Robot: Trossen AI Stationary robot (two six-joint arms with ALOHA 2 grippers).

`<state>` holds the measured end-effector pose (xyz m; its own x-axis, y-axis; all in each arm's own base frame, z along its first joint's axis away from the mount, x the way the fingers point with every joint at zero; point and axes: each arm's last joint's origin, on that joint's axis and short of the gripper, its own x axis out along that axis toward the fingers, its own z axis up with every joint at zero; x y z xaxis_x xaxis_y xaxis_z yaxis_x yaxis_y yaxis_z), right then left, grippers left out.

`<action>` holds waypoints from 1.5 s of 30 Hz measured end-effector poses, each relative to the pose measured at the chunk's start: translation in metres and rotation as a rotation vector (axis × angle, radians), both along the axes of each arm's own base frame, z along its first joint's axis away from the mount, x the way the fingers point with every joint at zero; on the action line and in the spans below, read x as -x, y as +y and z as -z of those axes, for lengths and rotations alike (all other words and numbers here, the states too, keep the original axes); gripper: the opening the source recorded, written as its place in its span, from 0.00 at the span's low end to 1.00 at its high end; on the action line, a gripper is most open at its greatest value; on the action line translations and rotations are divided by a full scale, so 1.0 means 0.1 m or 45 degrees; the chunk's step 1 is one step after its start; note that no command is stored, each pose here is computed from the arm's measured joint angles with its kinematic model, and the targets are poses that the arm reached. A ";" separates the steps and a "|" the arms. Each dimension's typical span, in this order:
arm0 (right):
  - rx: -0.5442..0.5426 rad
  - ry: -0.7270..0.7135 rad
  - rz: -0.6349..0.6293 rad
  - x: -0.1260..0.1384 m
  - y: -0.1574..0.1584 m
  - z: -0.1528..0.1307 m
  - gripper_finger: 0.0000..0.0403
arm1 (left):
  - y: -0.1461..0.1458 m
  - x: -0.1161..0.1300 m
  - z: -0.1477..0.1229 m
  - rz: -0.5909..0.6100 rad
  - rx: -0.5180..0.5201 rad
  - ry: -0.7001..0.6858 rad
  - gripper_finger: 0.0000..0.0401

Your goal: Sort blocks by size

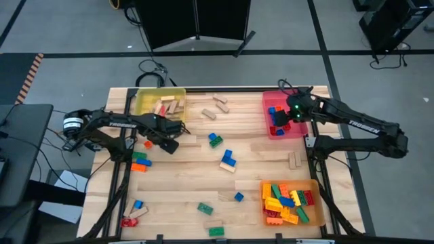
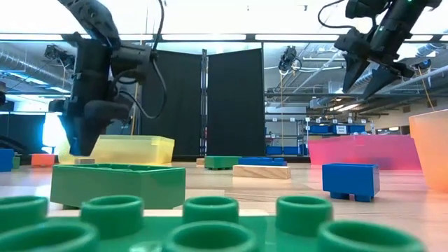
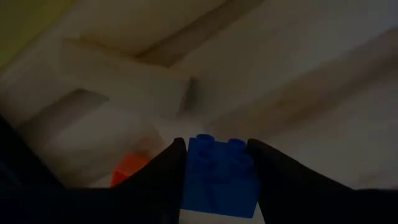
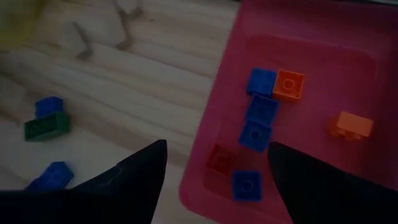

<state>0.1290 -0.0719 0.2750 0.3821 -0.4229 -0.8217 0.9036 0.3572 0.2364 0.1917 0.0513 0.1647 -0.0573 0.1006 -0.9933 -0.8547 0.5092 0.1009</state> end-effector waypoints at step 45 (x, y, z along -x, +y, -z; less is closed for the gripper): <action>1.520 -0.564 -1.081 -1.28 0.55 -0.57 0.73 | 0.28 -1.40 -2.12 0.208 0.055 -1.887 0.41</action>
